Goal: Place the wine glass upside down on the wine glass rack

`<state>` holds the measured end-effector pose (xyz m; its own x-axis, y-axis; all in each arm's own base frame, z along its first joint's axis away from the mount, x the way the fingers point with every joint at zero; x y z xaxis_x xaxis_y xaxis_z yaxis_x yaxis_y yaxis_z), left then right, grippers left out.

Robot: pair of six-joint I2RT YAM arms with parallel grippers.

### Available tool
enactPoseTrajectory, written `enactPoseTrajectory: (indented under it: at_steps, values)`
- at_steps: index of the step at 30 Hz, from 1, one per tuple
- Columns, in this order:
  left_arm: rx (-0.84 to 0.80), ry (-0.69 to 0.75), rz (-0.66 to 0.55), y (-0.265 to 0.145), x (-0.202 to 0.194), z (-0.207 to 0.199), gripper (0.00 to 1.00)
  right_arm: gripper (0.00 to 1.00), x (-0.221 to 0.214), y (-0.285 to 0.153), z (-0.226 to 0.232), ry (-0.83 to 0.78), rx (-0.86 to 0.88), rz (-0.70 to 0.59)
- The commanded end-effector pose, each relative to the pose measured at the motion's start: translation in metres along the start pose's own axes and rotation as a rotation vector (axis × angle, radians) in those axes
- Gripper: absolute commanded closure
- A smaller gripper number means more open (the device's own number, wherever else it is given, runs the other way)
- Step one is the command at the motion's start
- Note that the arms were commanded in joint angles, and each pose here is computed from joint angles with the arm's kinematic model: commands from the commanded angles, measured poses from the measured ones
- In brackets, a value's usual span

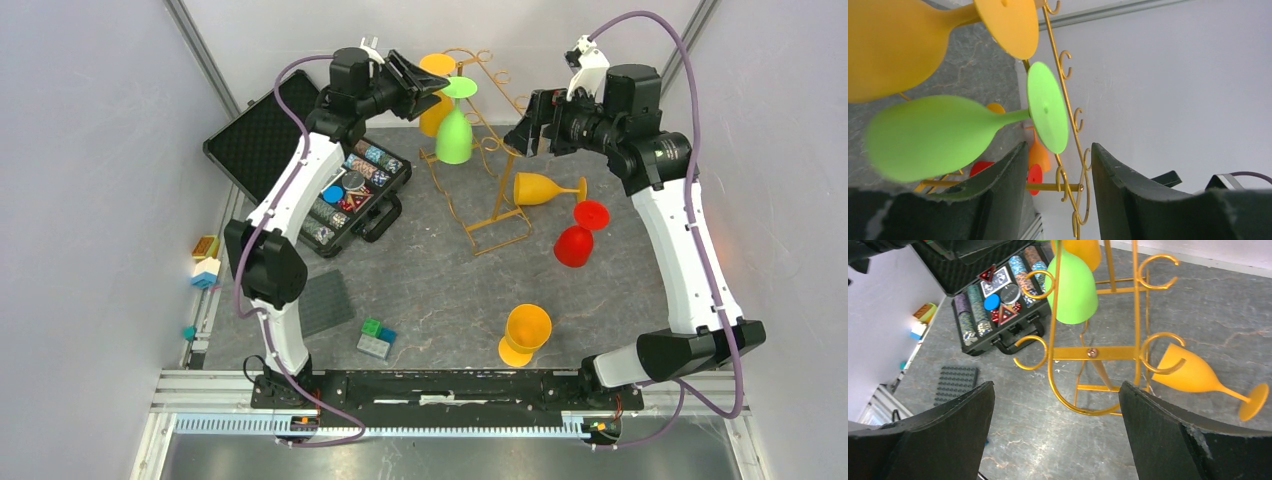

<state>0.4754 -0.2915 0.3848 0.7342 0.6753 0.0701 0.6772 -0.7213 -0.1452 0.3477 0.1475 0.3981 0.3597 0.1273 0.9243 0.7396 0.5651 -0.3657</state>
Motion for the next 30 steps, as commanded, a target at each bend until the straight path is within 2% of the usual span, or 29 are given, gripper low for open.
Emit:
enactPoseTrajectory:
  at_steps: [1, 11, 20, 26, 30]
  values:
    - [0.001, 0.122, -0.039, -0.027, -0.002, -0.02, 0.44, 0.02, 0.011, -0.019, -0.009, -0.076, -0.08, -0.021]
    - [0.079, 0.17, -0.003, -0.05, -0.016, -0.01, 0.42, 0.02, -0.011, -0.036, -0.027, -0.103, -0.201, 0.046]
    - [0.158, 0.216, 0.071, -0.104, -0.063, 0.023, 0.42, 0.02, -0.056, -0.066, -0.046, -0.065, -0.337, 0.136]
    - [0.177, 0.239, 0.074, -0.138, -0.081, 0.041, 0.42, 0.02, -0.118, -0.082, -0.065, 0.026, -0.443, 0.245]
    - [0.185, 0.238, 0.094, -0.149, -0.089, 0.051, 0.42, 0.02, -0.153, -0.088, -0.083, 0.131, -0.497, 0.272]
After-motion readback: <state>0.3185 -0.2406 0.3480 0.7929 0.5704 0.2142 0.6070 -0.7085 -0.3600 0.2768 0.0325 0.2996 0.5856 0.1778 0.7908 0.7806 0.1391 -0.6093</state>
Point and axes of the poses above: each gripper's point midway between its finger pads, its own y axis out along the fingers, its own z axis along the line the jaws close on, x = y × z, the point moved 2 cm from there along -y, back along the fingers, and after that the axes turned 14 degrees about -y, right-handed, at the moved point
